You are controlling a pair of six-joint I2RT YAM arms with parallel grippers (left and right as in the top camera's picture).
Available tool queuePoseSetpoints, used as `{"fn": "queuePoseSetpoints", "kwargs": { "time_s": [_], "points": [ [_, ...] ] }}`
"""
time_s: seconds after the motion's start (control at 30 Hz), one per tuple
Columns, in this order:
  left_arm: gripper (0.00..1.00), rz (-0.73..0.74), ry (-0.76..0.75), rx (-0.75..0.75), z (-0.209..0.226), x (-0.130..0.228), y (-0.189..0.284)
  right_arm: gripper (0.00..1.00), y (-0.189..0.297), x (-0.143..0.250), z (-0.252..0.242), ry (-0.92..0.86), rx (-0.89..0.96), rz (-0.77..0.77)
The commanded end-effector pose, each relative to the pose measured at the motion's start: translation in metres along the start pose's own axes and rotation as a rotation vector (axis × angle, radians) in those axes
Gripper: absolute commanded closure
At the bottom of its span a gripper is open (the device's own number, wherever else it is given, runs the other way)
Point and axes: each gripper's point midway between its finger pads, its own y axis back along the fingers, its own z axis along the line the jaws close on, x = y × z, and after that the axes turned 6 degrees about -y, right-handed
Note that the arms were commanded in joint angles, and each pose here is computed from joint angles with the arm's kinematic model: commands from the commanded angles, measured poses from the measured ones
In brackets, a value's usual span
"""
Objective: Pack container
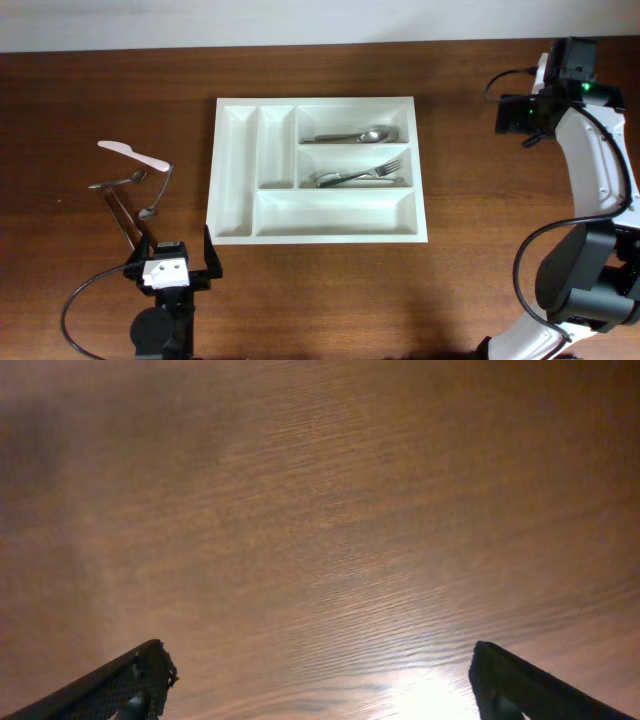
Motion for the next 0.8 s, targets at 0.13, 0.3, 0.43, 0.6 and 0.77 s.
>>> {"fn": "queuePoseSetpoints", "kwargs": {
  "time_s": [0.13, 0.3, 0.43, 0.6, 0.77],
  "points": [
    [0.01, 0.000, -0.020, 0.002, -0.001, 0.002, 0.000, 0.01, 0.004, -0.005, 0.008, 0.111, -0.047, -0.018],
    [0.01, -0.073, -0.014, 0.050, -0.008, -0.017, 0.001, 0.01, 0.004, -0.005, 0.008, 0.111, -0.047, -0.018],
    [0.01, -0.044, 0.026, 0.073, -0.007, -0.033, 0.009, 0.01, 0.004, -0.005, 0.008, 0.111, -0.047, -0.018],
    [0.01, 0.170, 0.002, -0.109, 0.038, -0.072, 0.018, 0.01, 0.004, -0.005, 0.008, 0.111, -0.047, -0.018],
    [0.01, 0.338, -0.038, -0.145, 0.053, -0.108, 0.007, 0.01, 0.004, -0.005, 0.008, 0.111, -0.047, -0.018]
  ]
}}
